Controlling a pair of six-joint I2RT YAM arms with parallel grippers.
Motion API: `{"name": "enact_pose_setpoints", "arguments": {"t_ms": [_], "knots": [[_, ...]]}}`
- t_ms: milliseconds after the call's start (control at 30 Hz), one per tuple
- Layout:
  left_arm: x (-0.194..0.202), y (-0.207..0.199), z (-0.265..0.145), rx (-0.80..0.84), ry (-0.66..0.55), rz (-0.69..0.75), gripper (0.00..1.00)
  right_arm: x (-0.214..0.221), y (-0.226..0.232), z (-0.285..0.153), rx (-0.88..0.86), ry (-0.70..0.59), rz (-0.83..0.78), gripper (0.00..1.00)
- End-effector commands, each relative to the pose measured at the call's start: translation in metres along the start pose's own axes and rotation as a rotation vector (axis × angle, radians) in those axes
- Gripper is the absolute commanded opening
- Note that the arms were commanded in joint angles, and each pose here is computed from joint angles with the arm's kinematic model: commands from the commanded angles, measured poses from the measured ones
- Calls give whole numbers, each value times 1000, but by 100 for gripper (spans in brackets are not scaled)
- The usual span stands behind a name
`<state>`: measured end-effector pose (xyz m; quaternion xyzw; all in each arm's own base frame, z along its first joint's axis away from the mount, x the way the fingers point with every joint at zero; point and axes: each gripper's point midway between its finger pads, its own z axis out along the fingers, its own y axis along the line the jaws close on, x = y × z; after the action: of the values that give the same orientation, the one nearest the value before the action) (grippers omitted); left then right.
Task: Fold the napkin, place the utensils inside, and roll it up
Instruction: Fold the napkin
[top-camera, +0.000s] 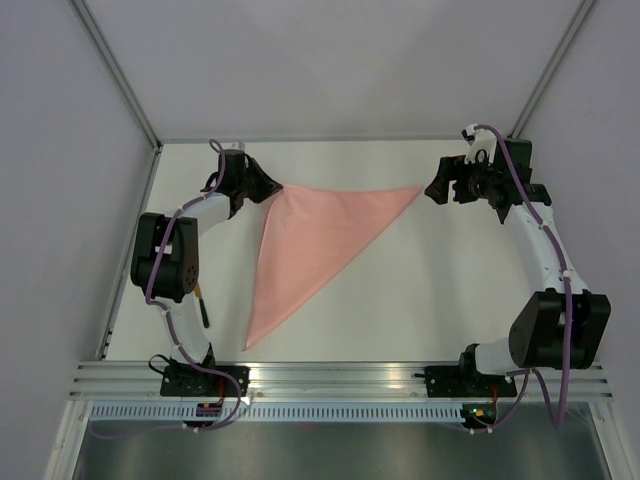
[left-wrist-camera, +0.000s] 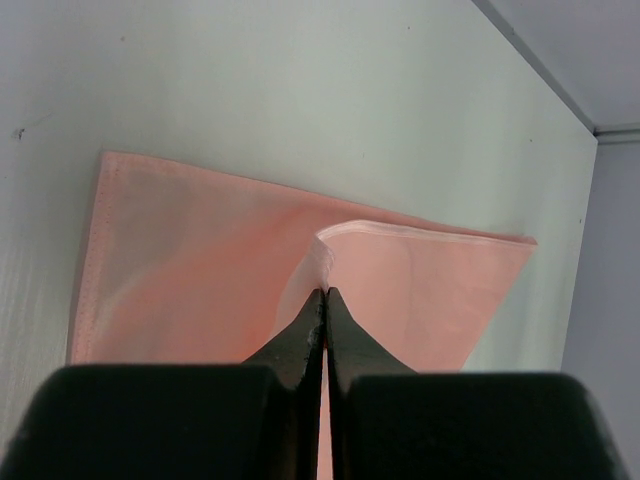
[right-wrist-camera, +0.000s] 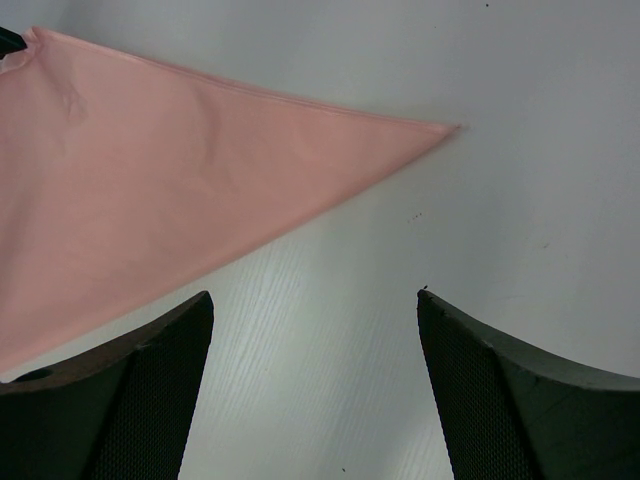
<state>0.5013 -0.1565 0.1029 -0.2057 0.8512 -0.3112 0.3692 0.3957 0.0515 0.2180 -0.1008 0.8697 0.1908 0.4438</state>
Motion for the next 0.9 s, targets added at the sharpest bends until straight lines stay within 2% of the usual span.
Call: {"name": "enact_pose_setpoints", "arguments": {"t_ms": [0, 600, 700, 800, 867], "knots": [[-10, -13, 1, 44, 4, -11, 2, -3, -2, 0, -1, -4, -2, 88], [-4, 9, 17, 5, 21, -24, 3, 3, -4, 5, -5, 18, 1, 88], [-6, 14, 21, -1, 22, -17, 14, 4, -3, 6, -10, 20, 1, 88], [-12, 16, 21, -9, 10, -3, 44, 4, -1, 5, -17, 22, 1, 88], [-19, 19, 18, -18, -7, 8, 54, 4, -1, 4, -19, 21, -1, 88]]}}
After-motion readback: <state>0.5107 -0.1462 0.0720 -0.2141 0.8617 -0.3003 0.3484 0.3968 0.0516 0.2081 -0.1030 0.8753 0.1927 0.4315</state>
